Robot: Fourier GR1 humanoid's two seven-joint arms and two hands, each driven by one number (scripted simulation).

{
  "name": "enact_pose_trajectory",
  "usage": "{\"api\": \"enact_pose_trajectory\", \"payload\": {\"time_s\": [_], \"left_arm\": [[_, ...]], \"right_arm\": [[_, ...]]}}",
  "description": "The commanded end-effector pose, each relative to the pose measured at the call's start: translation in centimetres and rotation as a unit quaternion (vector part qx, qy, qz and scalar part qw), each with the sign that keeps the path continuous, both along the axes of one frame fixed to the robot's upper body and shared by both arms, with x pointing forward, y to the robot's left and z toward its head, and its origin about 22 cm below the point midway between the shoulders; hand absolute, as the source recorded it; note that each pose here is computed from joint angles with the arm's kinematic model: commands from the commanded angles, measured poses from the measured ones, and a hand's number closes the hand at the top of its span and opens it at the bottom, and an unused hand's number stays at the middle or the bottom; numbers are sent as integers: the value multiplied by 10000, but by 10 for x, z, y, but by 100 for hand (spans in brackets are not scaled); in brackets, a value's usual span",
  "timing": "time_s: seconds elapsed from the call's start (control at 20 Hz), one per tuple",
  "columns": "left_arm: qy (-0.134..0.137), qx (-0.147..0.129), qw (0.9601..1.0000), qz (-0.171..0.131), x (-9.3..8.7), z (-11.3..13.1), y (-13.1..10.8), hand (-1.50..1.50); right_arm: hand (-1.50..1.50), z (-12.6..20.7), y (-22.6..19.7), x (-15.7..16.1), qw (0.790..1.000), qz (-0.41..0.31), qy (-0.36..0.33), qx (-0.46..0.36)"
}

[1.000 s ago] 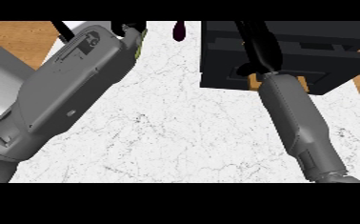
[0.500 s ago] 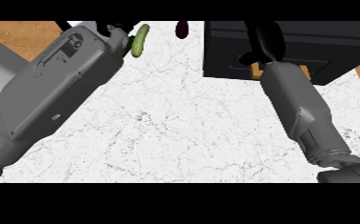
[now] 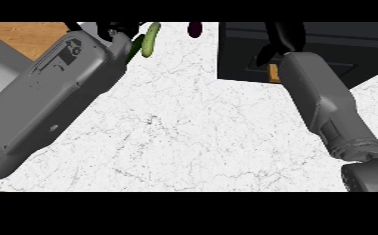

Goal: Pick up the can, place it into the drawer and close the drawer

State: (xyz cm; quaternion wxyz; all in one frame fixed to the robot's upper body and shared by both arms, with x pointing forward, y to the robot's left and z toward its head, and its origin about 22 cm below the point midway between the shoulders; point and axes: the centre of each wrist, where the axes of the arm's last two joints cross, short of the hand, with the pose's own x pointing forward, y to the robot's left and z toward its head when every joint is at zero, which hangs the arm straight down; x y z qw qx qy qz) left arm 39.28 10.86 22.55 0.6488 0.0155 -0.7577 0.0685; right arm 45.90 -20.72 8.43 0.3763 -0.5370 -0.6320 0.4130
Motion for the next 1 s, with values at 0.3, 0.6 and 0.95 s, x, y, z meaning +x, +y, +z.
{"api": "enact_pose_trajectory", "payload": {"time_s": [0.3,0.6,0.95], "left_arm": [[-25,0,10000,-25,-3,11,15,-150],[-29,57,10000,-68,-8,5,15,-150],[-16,80,9998,-176,-16,4,12,-150]], "right_arm": [[-150,42,15,15,9970,476,98,607],[-150,39,30,14,9552,793,418,2821],[-150,44,14,16,9298,1029,429,3508]]}}
